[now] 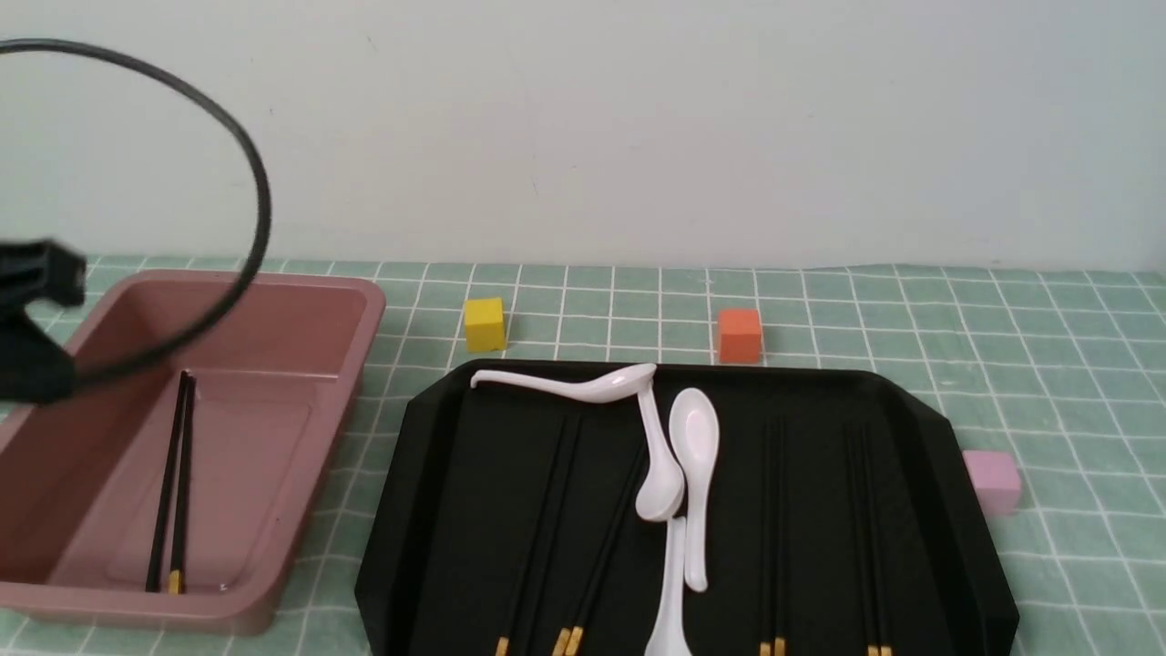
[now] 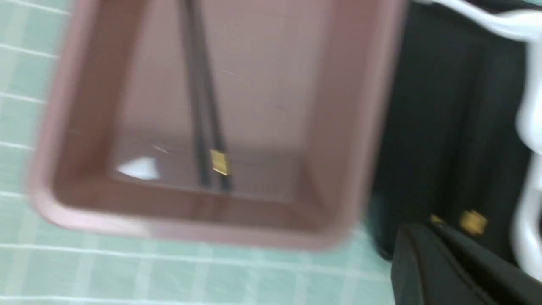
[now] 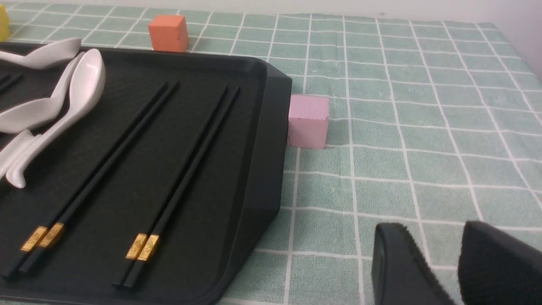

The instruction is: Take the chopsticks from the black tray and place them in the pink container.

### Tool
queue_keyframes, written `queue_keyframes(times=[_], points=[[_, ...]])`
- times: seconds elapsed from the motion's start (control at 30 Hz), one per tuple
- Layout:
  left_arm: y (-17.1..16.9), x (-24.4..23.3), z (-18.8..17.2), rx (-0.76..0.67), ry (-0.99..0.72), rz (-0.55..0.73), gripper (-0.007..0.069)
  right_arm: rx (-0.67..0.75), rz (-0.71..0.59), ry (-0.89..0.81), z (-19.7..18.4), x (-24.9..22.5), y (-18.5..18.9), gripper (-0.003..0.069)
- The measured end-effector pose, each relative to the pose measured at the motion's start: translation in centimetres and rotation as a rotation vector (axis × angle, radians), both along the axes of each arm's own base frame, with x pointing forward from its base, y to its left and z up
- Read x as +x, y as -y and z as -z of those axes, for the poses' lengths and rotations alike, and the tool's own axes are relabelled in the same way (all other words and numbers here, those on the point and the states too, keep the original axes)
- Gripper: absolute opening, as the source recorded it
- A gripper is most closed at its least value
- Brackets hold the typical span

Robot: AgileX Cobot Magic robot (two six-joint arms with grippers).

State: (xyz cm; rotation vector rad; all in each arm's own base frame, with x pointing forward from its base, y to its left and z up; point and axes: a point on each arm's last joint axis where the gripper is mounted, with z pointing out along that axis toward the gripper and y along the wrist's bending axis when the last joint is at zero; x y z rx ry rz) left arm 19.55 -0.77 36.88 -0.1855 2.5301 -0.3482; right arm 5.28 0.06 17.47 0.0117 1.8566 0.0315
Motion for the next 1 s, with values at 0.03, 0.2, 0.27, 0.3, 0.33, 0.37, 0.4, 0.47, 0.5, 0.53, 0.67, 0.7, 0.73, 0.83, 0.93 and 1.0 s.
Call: queue_keyframes(times=[0.03, 0.2, 0.27, 0.3, 0.33, 0.37, 0.4, 0.47, 0.5, 0.53, 0.67, 0.7, 0.73, 0.83, 0.93, 1.0], points=[[0.6, -2.1, 0.3, -0.034, 0.034, 0.031, -0.0013, 0.0, 0.0, 0.0, 0.0, 0.0, 0.0, 0.0239], [2.1, -8.4, 2.1, -0.102, 0.249, 0.126, -0.0013, 0.0, 0.0, 0.0, 0.0, 0.0, 0.0, 0.0239], [2.5, -10.7, 2.9, -0.131, 0.381, 0.128, -0.0013, 0.0, 0.0, 0.0, 0.0, 0.0, 0.0, 0.0239], [2.7, -11.7, 3.2, -0.143, 0.445, 0.121, -0.0013, 0.0, 0.0, 0.0, 0.0, 0.0, 0.0, 0.0239], [2.7, -12.4, 3.7, -0.159, 0.507, 0.105, -0.0013, 0.0, 0.0, 0.0, 0.0, 0.0, 0.0, 0.0239], [2.7, -12.8, 4.1, -0.172, 0.543, 0.089, -0.0013, 0.0, 0.0, 0.0, 0.0, 0.0, 0.0, 0.0239], [2.7, -13.6, 4.8, -0.182, 0.612, 0.065, -0.0013, 0.0, 0.0, 0.0, 0.0, 0.0, 0.0, 0.0239], [2.5, -14.5, 5.4, -0.187, 0.704, 0.027, -0.0013, 0.0, 0.0, 0.0, 0.0, 0.0, 0.0, 0.0239], [2.4, -14.8, 5.8, -0.187, 0.743, 0.012, -0.0013, 0.0, 0.0, 0.0, 0.0, 0.0, 0.0, 0.0239], [2.3, -15.1, 6.1, -0.185, 0.767, 0.002, -0.0013, 0.0, 0.0, 0.0, 0.0, 0.0, 0.0, 0.0239], [2.2, -15.8, 7.2, -0.183, 0.815, -0.013, -0.0013, 0.0, 0.0, 0.0, 0.0, 0.0, 0.0, 0.0239], [2.2, -15.8, 7.5, -0.181, 0.813, -0.014, -0.0013, 0.0, 0.0, 0.0, 0.0, 0.0, 0.0, 0.0239], [2.2, -15.8, 7.8, -0.179, 0.808, -0.015, -0.0013, 0.0, 0.0, 0.0, 0.0, 0.0, 0.0, 0.0239], [2.1, -15.6, 8.4, -0.164, 0.793, -0.02, -0.0013, 0.0, 0.0, 0.0, 0.0, 0.0, 0.0, 0.0239], [1.8, -15.4, 9.0, -0.115, 0.787, -0.017, -0.0013, 0.0, 0.0, 0.0, 0.0, 0.0, 0.0, 0.0239], [1.7, -15.2, 9.4, -0.073, 0.78, -0.014, -0.0013, 0.0, 0.0, 0.0, 0.0, 0.0, 0.0, 0.0239]])
